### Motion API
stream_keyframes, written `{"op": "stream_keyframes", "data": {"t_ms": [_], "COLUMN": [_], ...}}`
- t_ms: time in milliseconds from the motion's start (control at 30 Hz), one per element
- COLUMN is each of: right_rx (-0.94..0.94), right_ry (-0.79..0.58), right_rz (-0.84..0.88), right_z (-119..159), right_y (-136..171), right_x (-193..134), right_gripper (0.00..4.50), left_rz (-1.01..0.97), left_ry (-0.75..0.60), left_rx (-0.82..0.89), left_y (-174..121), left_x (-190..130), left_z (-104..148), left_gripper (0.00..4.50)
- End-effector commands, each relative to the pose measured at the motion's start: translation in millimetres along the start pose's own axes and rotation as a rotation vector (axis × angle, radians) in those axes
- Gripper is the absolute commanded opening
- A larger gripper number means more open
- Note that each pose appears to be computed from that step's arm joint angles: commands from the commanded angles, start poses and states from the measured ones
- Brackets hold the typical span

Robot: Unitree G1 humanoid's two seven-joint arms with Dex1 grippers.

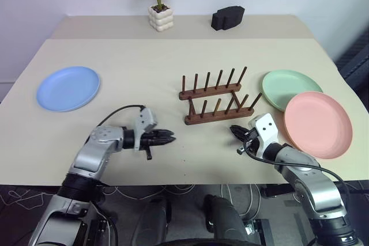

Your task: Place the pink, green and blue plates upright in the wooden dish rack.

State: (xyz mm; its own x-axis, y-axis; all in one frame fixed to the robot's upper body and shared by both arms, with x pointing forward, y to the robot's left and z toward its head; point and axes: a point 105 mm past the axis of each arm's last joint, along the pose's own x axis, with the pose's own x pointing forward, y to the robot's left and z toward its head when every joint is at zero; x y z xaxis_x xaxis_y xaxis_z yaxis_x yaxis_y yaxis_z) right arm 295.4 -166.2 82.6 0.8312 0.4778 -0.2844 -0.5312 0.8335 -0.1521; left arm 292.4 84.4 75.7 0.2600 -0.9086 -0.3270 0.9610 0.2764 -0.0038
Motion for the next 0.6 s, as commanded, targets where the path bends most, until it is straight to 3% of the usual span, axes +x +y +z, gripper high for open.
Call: {"op": "stream_keyframes", "data": {"t_ms": [33,267,600], "right_rx": [-0.030,-0.043,-0.069], "right_ry": [0.009,0.045,0.021], "right_rz": [-0.062,-0.176,-0.168], "right_z": [2,-4,0], "right_y": [-13,-35,-30], "right_x": [4,18,35], "right_gripper": [0.04,0.04,0.04], "left_rz": [0.016,0.188,0.427], "left_ry": [0.017,-0.015,-0.042], "left_rx": [0.060,0.062,0.060], "left_y": [-4,23,65], "left_x": [23,39,34], "left_z": [2,3,2], "left_gripper": [0.93,0.93,0.93]}}
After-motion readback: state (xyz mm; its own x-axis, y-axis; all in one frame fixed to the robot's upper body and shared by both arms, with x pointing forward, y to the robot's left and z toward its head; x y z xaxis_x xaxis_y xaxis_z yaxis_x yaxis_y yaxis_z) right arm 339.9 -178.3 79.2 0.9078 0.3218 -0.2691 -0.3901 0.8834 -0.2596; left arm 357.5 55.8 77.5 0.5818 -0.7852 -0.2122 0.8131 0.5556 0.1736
